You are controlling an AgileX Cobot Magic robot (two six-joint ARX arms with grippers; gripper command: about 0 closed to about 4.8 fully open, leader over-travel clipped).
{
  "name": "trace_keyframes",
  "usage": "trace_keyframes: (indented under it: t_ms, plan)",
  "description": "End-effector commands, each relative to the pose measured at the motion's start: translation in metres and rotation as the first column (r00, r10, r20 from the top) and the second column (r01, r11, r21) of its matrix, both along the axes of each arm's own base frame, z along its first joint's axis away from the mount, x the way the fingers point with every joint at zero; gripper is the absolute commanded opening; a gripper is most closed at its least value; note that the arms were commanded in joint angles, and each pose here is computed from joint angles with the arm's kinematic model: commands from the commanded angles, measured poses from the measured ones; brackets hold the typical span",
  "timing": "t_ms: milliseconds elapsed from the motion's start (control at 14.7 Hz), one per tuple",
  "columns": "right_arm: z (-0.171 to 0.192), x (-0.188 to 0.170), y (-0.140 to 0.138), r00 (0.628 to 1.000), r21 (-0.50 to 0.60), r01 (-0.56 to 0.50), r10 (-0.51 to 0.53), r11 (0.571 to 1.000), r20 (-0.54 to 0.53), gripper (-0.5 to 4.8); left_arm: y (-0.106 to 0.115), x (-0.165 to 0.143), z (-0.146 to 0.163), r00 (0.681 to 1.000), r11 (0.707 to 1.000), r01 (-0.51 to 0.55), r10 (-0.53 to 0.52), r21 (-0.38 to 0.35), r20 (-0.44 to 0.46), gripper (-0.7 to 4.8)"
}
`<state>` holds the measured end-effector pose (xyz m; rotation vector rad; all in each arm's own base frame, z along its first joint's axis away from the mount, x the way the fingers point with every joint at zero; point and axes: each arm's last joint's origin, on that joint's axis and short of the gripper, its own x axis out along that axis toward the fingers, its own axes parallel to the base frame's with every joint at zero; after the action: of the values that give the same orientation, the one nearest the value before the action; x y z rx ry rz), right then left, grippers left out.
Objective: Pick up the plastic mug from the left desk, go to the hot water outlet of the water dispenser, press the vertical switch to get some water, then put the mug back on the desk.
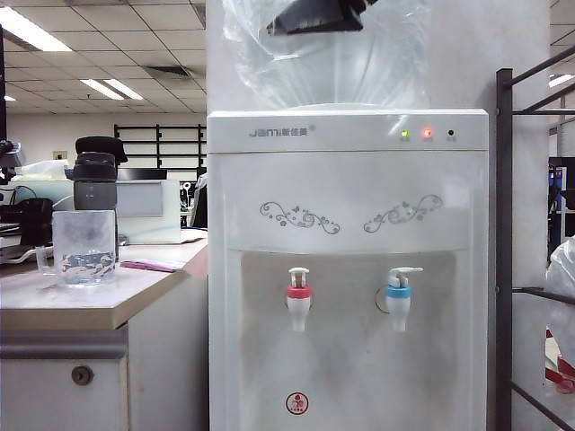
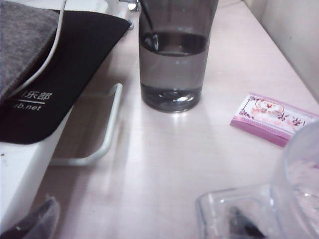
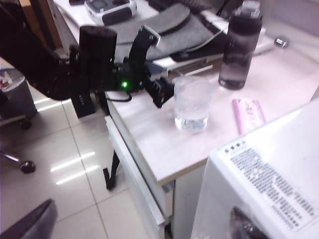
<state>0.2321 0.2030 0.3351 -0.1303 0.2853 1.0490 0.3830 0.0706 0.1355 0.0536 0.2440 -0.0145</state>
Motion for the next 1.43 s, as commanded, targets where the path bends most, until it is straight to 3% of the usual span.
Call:
trace_keyframes:
  t_ms: [68, 204, 272, 545, 681, 817, 885, 953, 1021, 1090, 1158, 1226, 1294, 1362, 1430]
  plan:
    - [0.003, 0.000, 0.000, 1.000, 0.008, -0.001, 0.001, 1.000, 0.013, 4.79, 0.000, 0.000, 0.000, 1.000, 1.000, 0.008, -0.008, 0.000, 0.004, 2.39]
    - [0.003, -0.001, 0.000, 1.000, 0.008, -0.002, 0.001, 1.000, 0.013, 4.79, 0.000, 0.001, 0.000, 1.000, 1.000, 0.010, -0.010, 0.000, 0.006, 0.41]
    - [0.003, -0.001, 0.000, 1.000, 0.006, -0.002, 0.001, 1.000, 0.011, 4.79, -0.001, 0.001, 0.000, 0.999, 0.999, 0.043, -0.043, -0.008, 0.007, -0.06]
    - [0.002, -0.007, -0.011, 0.998, -0.054, 0.032, -0.035, 0.998, -0.046, 4.79, -0.004, 0.000, 0.004, 0.991, 0.991, 0.131, -0.130, -0.038, 0.021, -0.05]
    - [0.021, -0.021, -0.036, 0.982, -0.111, 0.183, -0.177, 0.977, 0.063, 4.79, -0.008, -0.003, 0.024, 0.988, 0.968, 0.152, -0.144, -0.202, 0.053, -0.05]
    - [0.030, -0.030, -0.049, 0.972, -0.132, 0.223, -0.210, 0.966, 0.102, 4.72, -0.012, -0.010, 0.044, 0.988, 0.955, 0.157, -0.152, -0.252, 0.041, -0.05]
    - [0.032, -0.033, -0.059, 0.969, -0.141, 0.241, -0.230, 0.960, 0.090, 3.84, -0.018, -0.016, 0.057, 0.985, 0.950, 0.171, -0.172, -0.262, 0.018, -0.05]
    - [0.033, -0.035, -0.064, 0.969, -0.149, 0.245, -0.235, 0.958, 0.080, 3.32, -0.024, -0.020, 0.066, 0.983, 0.947, 0.178, -0.185, -0.269, -0.002, -0.05]
    - [0.033, -0.038, -0.069, 0.968, -0.167, 0.250, -0.243, 0.954, 0.063, 2.36, -0.029, -0.028, 0.077, 0.979, 0.947, 0.185, -0.201, -0.263, -0.032, -0.05]
    - [0.029, -0.046, -0.074, 0.970, -0.217, 0.240, -0.243, 0.946, 0.017, 0.38, -0.050, -0.047, 0.101, 0.963, 0.938, 0.226, -0.256, -0.264, -0.087, -0.05]
    - [0.028, -0.047, -0.076, 0.970, -0.234, 0.237, -0.243, 0.943, 0.003, 0.02, -0.059, -0.054, 0.109, 0.953, 0.931, 0.244, -0.282, -0.272, -0.107, -0.05]
    - [0.022, -0.050, -0.077, 0.973, -0.274, 0.200, -0.223, 0.941, -0.053, -0.05, -0.101, -0.076, 0.124, 0.925, 0.923, 0.285, -0.336, -0.257, -0.180, -0.05]
    - [0.021, -0.052, -0.078, 0.977, -0.275, 0.171, -0.199, 0.946, -0.078, -0.05, -0.110, -0.080, 0.126, 0.919, 0.921, 0.297, -0.347, -0.251, -0.189, -0.05]
    - [0.019, -0.060, -0.086, 0.974, -0.291, 0.124, -0.171, 0.949, -0.145, -0.05, -0.157, -0.099, 0.132, 0.871, 0.891, 0.394, -0.440, -0.225, -0.217, -0.05]
    - [0.020, -0.062, -0.088, 0.974, -0.291, 0.128, -0.175, 0.948, -0.142, -0.05, -0.167, -0.103, 0.130, 0.856, 0.881, 0.419, -0.464, -0.222, -0.227, -0.05]
